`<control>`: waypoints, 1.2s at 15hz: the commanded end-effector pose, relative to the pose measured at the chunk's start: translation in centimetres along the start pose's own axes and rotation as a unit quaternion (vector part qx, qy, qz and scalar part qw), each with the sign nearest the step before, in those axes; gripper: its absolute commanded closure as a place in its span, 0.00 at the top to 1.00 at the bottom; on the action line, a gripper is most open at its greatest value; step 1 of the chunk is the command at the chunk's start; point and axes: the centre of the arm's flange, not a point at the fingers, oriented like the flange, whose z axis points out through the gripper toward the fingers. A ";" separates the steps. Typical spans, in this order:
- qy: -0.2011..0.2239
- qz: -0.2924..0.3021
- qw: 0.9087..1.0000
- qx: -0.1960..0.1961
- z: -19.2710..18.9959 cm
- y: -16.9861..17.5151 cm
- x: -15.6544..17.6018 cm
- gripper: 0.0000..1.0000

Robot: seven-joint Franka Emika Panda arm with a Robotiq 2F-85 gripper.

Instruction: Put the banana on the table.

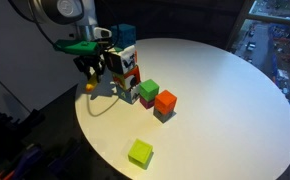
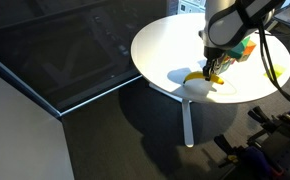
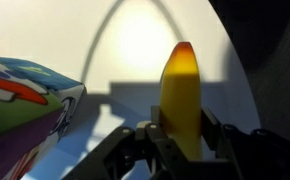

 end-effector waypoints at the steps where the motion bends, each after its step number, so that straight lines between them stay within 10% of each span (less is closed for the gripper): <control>1: -0.001 0.000 1.000 0.000 0.0 0.0 0.0 0.17; 2: -0.001 0.000 1.000 0.000 0.1 0.0 -0.1 0.17; 3: -0.004 0.004 1.000 0.003 0.0 0.0 -0.1 0.67; 8: -0.006 0.006 1.000 0.004 0.0 0.2 -0.1 0.99; 18: 0.013 0.022 1.000 0.001 -4.2 0.1 -1.7 1.00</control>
